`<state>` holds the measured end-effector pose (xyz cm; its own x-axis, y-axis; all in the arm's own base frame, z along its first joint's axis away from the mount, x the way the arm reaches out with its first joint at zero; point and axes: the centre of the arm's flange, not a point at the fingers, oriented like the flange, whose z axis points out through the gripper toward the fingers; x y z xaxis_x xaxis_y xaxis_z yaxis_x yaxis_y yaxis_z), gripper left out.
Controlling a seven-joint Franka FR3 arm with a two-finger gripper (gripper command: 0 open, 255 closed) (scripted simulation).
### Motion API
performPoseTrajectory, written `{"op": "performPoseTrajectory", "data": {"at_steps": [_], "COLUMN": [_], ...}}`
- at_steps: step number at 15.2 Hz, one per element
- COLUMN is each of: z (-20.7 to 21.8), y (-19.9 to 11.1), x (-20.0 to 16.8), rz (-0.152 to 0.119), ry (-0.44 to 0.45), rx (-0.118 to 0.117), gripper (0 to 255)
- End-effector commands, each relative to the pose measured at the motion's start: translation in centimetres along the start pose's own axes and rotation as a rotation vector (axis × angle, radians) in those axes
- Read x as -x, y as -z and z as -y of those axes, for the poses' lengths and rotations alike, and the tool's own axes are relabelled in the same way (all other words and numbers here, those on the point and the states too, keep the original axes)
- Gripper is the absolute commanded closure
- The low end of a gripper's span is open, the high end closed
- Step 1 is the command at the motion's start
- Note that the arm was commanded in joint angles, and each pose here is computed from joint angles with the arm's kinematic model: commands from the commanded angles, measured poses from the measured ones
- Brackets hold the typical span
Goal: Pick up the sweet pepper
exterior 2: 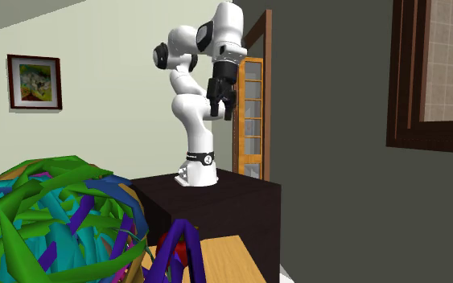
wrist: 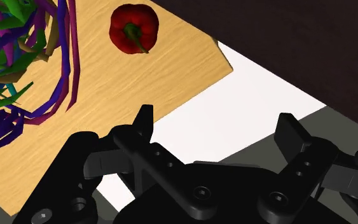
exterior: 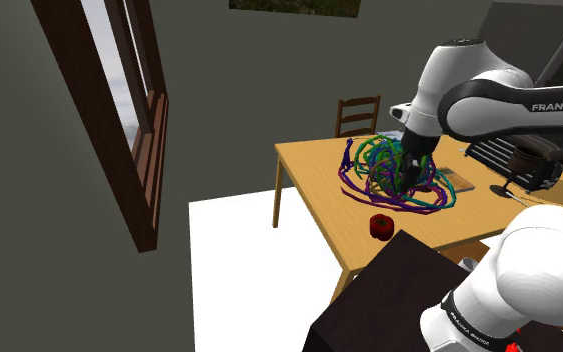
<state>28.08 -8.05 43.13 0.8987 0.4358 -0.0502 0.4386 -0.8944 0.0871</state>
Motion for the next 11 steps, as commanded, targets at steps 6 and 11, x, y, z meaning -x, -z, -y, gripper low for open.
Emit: {"op": "performPoseTrajectory", "data": {"at_steps": [6, 11], "z": [-3.7, -6.7], "y": [-8.4, -14.3], "x": [1.8, 2.3], "rz": [-0.032, -0.053], "ry": [0.226, 0.382], "rx": [0.004, 0.006], "gripper": [0, 0]}}
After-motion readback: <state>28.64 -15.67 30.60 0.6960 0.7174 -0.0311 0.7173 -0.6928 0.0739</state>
